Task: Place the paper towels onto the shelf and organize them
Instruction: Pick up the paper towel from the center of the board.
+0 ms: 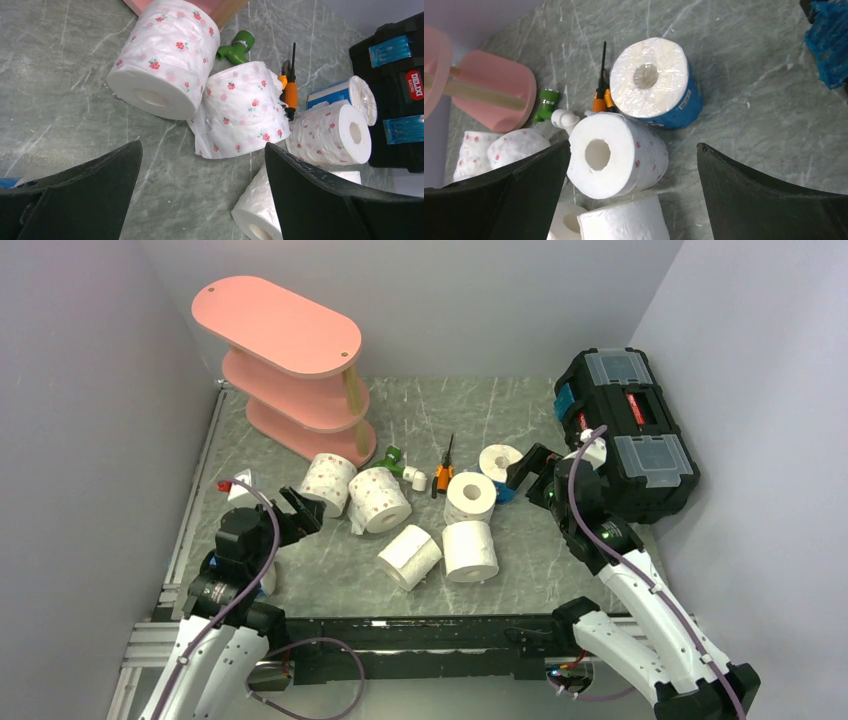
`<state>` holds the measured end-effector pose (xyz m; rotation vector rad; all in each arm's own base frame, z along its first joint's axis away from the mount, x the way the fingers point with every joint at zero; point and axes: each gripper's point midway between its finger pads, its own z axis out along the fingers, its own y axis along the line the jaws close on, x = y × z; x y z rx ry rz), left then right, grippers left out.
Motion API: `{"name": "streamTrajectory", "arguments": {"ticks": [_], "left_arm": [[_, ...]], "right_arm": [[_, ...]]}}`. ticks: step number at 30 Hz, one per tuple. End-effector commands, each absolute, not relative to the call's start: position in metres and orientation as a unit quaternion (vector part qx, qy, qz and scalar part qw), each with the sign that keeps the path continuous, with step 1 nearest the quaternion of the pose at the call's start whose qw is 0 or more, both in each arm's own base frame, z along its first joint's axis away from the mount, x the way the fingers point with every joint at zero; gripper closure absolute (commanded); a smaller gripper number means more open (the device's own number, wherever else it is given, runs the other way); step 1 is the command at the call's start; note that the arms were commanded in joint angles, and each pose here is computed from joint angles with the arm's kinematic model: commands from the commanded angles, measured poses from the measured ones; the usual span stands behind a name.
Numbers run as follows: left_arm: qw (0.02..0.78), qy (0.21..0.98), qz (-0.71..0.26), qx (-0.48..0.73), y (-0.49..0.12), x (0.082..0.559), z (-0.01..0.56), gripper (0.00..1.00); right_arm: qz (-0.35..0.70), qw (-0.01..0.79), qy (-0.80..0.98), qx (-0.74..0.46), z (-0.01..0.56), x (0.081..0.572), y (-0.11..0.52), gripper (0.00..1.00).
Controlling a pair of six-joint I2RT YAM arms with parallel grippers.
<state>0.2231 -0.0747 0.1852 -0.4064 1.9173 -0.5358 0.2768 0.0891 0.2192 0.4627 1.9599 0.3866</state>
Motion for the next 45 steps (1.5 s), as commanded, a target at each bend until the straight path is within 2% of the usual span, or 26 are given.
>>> {"name": "streamTrajectory", "arguments": {"ticks": [1, 6, 13, 20, 25, 45], "left_arm": [[0.533, 0.800, -0.233, -0.146, -0.081, 0.227, 0.205, 0.01], [0.506, 0.818, -0.257, -0.090, -0.101, 0.225, 0.205, 0.01], [0.523, 0.798, -0.291, -0.075, -0.109, 0.219, 0.212, 0.01], [0.519, 0.801, -0.285, -0.080, -0.106, 0.215, 0.206, 0.01], [0.513, 0.803, -0.291, -0.083, -0.108, 0.214, 0.200, 0.01], [0.498, 0.812, -0.291, -0.086, -0.108, 0.209, 0.189, 0.01]], "right_arm": [[0.127, 0.533, 0.810, 0.208, 0.230, 0.279, 0.075, 0.01], [0.108, 0.514, 0.824, 0.213, 0.219, 0.289, 0.077, 0.02], [0.074, 0.489, 0.838, 0.231, 0.203, 0.308, 0.066, 0.03], [0.097, 0.458, 0.848, 0.249, 0.178, 0.321, 0.066, 0.05], [0.072, 0.452, 0.851, 0.260, 0.161, 0.330, 0.057, 0.08], [0.114, 0.426, 0.865, 0.237, 0.135, 0.363, 0.065, 0.17]]}}
